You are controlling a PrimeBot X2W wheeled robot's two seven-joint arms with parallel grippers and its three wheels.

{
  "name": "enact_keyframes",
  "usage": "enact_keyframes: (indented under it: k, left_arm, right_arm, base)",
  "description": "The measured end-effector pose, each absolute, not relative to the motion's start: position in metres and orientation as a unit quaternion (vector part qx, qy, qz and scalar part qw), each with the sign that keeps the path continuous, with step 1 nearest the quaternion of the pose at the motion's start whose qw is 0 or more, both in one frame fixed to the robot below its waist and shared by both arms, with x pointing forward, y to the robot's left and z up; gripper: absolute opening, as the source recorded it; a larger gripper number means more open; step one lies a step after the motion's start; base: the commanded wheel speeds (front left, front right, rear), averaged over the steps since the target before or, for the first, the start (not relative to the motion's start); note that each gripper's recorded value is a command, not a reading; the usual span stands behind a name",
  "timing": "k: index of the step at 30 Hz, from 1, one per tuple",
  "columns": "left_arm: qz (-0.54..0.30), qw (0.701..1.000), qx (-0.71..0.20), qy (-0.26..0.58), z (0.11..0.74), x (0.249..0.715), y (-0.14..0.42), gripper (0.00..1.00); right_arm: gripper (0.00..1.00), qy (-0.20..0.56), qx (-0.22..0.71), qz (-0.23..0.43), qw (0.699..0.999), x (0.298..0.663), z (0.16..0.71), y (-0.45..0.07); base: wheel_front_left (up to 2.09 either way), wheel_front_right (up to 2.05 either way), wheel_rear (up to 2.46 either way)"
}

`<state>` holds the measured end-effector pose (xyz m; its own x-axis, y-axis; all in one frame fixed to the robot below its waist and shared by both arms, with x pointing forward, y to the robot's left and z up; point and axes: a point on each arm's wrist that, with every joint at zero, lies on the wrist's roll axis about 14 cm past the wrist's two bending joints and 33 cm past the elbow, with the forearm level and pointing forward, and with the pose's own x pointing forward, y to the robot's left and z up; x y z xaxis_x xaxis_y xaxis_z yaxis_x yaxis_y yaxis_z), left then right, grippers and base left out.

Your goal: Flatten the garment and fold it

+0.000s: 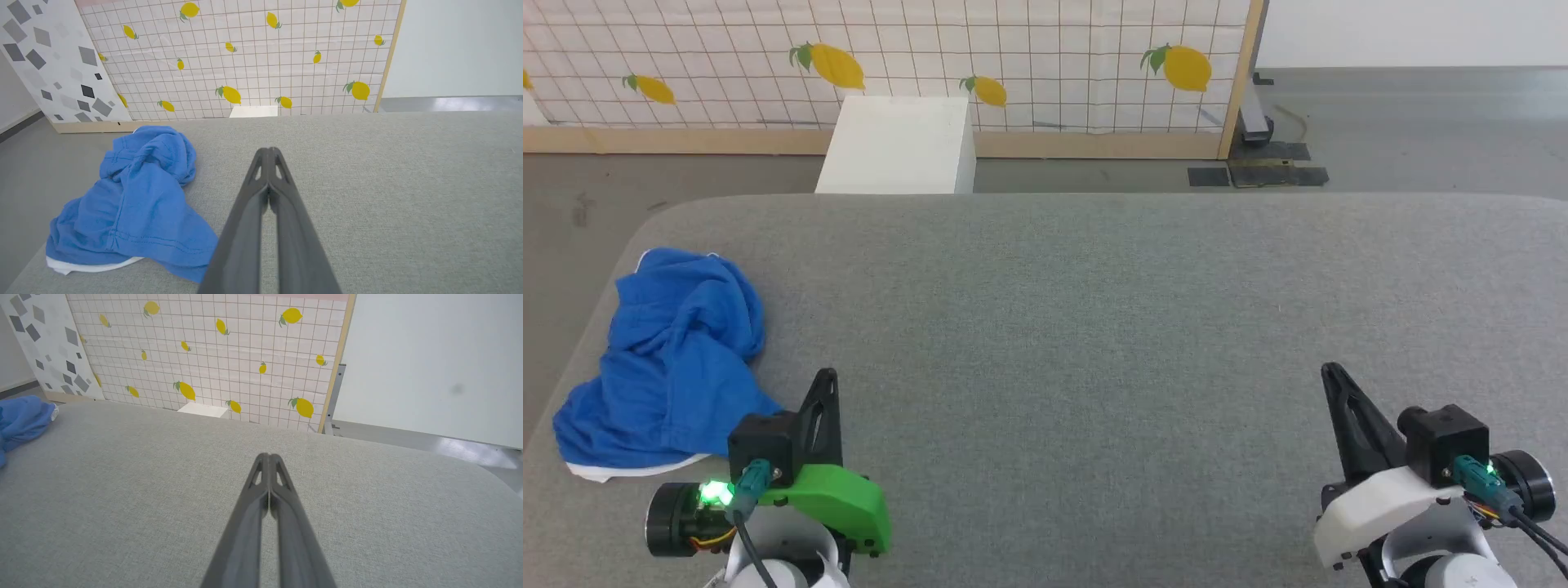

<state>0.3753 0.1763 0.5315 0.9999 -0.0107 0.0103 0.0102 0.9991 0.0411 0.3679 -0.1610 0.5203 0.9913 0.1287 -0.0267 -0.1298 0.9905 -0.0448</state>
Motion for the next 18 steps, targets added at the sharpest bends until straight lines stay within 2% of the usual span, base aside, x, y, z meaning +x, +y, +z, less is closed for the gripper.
enact_keyframes:
  k: [18]
  left_arm:
    - [-0.005, 1.000, 0.021, -0.005, 0.5315, 0.3753, 0.1763, 0.00]
  right_arm:
    - [0.00, 0.012, -0.023, 0.065, 0.998, 0.3679, 0.5203, -0.1609]
  base:
    - [0.00, 0.00, 0.00]
